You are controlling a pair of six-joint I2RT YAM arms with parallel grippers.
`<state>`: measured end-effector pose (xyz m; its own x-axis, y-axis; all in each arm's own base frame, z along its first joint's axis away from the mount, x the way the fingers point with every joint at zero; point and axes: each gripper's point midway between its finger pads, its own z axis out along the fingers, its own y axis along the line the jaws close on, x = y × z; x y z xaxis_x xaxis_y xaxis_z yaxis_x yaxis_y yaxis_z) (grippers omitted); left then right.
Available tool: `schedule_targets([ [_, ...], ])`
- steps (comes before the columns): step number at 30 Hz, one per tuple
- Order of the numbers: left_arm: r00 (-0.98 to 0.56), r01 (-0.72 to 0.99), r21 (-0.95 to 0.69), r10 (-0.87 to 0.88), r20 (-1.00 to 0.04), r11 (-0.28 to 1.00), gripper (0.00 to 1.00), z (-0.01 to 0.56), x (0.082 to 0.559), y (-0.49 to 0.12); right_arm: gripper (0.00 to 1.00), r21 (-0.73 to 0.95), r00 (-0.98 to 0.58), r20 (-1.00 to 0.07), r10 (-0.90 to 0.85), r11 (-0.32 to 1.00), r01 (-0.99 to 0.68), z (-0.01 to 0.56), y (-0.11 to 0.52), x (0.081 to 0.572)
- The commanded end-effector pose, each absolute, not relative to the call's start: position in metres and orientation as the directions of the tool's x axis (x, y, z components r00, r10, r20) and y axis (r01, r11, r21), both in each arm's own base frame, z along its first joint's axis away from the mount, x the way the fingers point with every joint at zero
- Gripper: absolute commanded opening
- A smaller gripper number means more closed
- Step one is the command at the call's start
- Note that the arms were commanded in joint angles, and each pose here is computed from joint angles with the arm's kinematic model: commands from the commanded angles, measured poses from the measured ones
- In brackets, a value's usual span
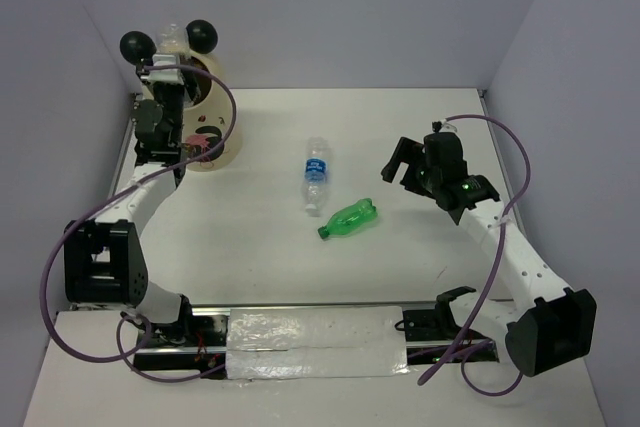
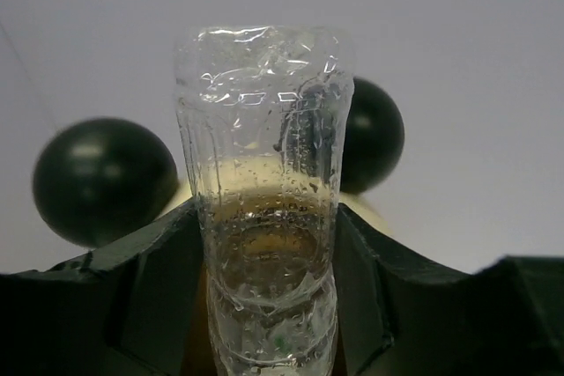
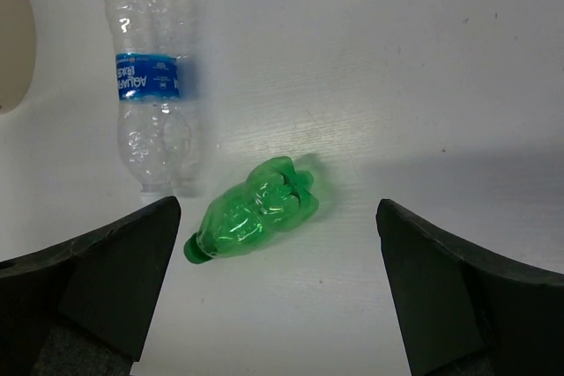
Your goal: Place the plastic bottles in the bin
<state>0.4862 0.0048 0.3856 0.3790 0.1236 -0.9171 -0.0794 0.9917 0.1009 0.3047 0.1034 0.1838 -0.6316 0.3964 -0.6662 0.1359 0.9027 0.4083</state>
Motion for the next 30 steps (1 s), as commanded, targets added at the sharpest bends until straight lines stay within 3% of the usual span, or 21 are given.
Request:
schedule_targets([
  [1,0.517,-0.032,0.068,0.075,-0.852,0.997,0.67,0.416,0.471,-0.004,1.0,0.417,-0.581,-0.712,0.395,0.903,0.104,0.208,0.106,0.315],
  [4,0.511,-0.027,0.071,0.075,-0.856,0.997,0.76,0.414,0.468,-0.005,1.0,0.419,-0.589,-0.705,0.394,0.902,0.102,0.203,0.107,0.314],
  [8,0.505,-0.046,0.075,0.089,-0.858,0.996,0.99,0.421,0.46,-0.001,1.0,0.432,-0.592,-0.698,0.403,0.896,0.101,0.202,0.109,0.314],
  [12,0.494,-0.037,0.069,0.078,-0.866,0.997,0.99,0.446,0.445,-0.002,1.0,0.444,-0.587,-0.699,0.408,0.891,0.09,0.206,0.111,0.313],
  [13,0.513,-0.03,0.069,0.075,-0.855,0.997,0.99,0.475,0.439,-0.004,1.0,0.445,-0.586,-0.7,0.408,0.891,0.087,0.207,0.111,0.313],
  [15,0.38,0.012,-0.01,-0.014,-0.925,1.0,1.0,0.471,0.438,-0.007,1.0,0.45,-0.58,-0.703,0.411,0.889,0.083,0.211,0.111,0.312],
  [16,0.406,0.02,-0.04,-0.045,-0.913,0.999,0.99,0.514,0.427,-0.008,1.0,0.451,-0.577,-0.705,0.412,0.889,0.084,0.212,0.11,0.312],
  [17,0.202,0.012,-0.066,-0.067,-0.977,0.998,0.99,0.474,0.438,-0.01,1.0,0.452,-0.576,-0.705,0.413,0.888,0.083,0.212,0.111,0.311],
  [19,0.138,0.028,-0.119,-0.122,-0.983,0.992,0.99,0.502,0.43,-0.023,1.0,0.453,-0.573,-0.708,0.414,0.888,0.082,0.212,0.11,0.308],
  [21,-0.071,-0.009,-0.114,-0.114,-0.991,0.993,0.99,0.456,0.436,-0.035,1.0,0.455,-0.57,-0.708,0.418,0.887,0.085,0.212,0.108,0.306],
  [22,-0.104,0.034,-0.117,-0.113,-0.988,0.993,0.99,0.453,0.432,-0.061,1.0,0.453,-0.57,-0.708,0.418,0.887,0.087,0.212,0.108,0.305],
  [27,-0.401,0.132,-0.224,-0.154,-0.903,0.966,0.99,0.367,0.422,-0.151,1.0,0.448,-0.562,-0.713,0.42,0.889,0.095,0.213,0.104,0.299],
  [30,-0.552,0.206,-0.238,-0.088,-0.829,0.949,0.99,0.306,0.406,-0.223,1.0,0.443,-0.556,-0.718,0.418,0.891,0.097,0.216,0.101,0.296],
])
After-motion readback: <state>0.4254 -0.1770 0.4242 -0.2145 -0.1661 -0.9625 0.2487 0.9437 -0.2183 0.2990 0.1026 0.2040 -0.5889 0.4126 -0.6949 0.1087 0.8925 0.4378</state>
